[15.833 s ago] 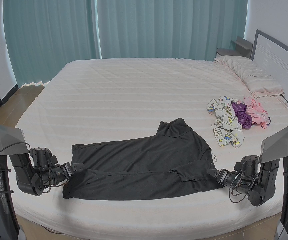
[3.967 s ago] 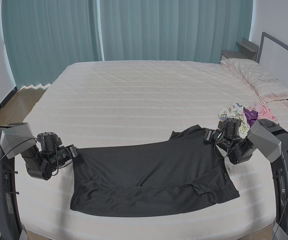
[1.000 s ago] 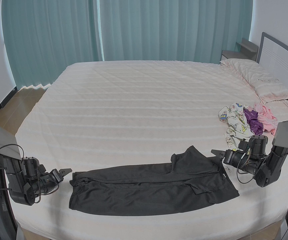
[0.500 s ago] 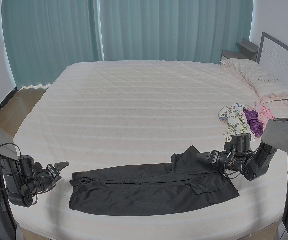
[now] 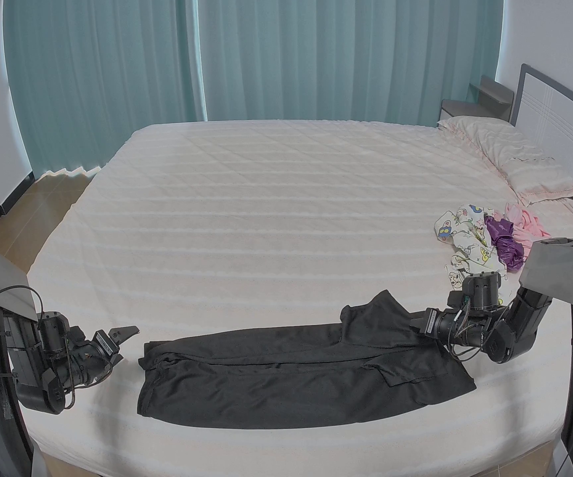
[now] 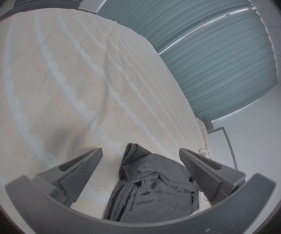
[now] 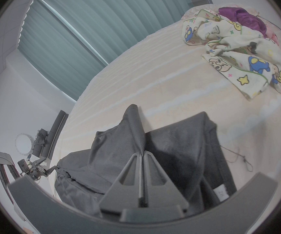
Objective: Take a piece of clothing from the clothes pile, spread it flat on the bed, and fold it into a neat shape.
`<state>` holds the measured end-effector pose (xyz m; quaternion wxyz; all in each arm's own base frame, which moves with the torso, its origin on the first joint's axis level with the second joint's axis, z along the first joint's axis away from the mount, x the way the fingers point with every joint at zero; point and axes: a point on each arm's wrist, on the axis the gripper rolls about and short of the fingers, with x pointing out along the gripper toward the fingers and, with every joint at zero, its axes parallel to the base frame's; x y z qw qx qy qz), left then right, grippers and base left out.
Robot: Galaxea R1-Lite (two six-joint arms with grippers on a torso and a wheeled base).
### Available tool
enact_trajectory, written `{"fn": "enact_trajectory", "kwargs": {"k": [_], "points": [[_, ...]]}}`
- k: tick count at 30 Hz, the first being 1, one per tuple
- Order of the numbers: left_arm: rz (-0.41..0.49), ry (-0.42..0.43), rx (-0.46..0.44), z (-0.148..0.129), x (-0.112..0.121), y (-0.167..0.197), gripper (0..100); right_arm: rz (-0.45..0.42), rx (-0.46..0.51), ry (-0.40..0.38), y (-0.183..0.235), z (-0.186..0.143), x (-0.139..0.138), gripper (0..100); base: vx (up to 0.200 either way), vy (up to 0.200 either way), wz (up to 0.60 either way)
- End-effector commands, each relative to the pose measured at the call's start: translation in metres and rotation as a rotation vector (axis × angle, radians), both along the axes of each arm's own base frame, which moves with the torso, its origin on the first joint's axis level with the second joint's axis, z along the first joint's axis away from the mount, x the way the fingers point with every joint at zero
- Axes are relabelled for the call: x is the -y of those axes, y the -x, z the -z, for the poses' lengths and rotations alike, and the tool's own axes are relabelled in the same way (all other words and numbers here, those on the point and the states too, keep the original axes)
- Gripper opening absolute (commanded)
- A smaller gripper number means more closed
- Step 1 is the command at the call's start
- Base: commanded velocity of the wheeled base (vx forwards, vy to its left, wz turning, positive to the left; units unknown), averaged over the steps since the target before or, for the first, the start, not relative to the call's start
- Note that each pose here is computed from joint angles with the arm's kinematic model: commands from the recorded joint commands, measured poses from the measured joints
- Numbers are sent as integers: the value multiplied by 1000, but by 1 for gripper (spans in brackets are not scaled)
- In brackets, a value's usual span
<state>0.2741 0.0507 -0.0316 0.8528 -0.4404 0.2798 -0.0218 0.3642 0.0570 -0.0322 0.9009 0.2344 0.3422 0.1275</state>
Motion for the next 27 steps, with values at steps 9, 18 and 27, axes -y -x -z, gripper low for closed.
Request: {"fn": "enact_trajectory", "kwargs": {"k": [9, 18, 27], "points": [[-1, -6, 13, 0, 0, -1, 100, -3, -12, 52, 41, -11, 22, 0, 0, 0, 0], [2, -8, 10, 0, 1, -1, 100, -14, 31, 51, 59, -2, 20, 0, 0, 0, 0], [0, -11, 12, 0, 1, -1, 100, -68, 19, 85, 72, 0, 23, 100, 0, 0, 0]]}}
